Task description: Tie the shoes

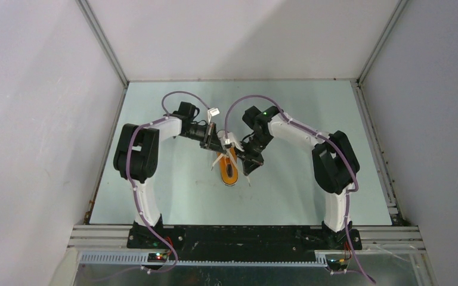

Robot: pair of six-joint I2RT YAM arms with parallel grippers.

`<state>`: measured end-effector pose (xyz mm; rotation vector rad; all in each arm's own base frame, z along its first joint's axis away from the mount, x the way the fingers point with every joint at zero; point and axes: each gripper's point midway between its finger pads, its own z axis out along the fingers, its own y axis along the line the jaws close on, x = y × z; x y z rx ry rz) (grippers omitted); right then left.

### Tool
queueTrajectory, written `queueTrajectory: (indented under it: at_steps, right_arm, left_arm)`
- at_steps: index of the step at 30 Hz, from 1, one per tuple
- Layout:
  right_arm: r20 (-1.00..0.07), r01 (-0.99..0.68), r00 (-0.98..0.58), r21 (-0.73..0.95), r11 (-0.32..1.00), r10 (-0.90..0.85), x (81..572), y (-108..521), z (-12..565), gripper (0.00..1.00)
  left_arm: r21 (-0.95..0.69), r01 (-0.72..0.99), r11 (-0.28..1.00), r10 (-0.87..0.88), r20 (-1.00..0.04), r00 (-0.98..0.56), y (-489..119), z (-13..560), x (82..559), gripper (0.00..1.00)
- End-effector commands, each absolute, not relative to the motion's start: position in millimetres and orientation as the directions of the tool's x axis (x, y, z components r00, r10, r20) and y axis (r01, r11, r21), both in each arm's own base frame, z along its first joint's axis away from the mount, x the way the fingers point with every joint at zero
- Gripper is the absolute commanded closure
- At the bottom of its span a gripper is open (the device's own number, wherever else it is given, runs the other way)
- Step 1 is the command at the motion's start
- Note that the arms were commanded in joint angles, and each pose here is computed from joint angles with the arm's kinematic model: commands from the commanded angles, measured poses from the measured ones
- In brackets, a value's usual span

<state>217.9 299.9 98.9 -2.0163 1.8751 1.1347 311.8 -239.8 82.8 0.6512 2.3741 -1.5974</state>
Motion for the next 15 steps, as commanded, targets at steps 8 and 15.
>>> queueTrajectory:
  at_steps: [8, 15]
  right_arm:
    - [-0.581, -0.906, -0.172, 0.411, -0.104, -0.796, 224, 291, 81, 1.00]
    - [-0.586, -0.892, -0.279, 0.452, -0.021, -0.761, 242, 280, 83, 0.78]
  left_arm:
    - [-0.805, 0.546, 0.232, 0.291, -0.479, -0.828, -238, 103, 298, 1.00]
    - [-0.801, 0.570, 0.185, 0.315, -0.501, -0.806, -236, 104, 289, 0.99]
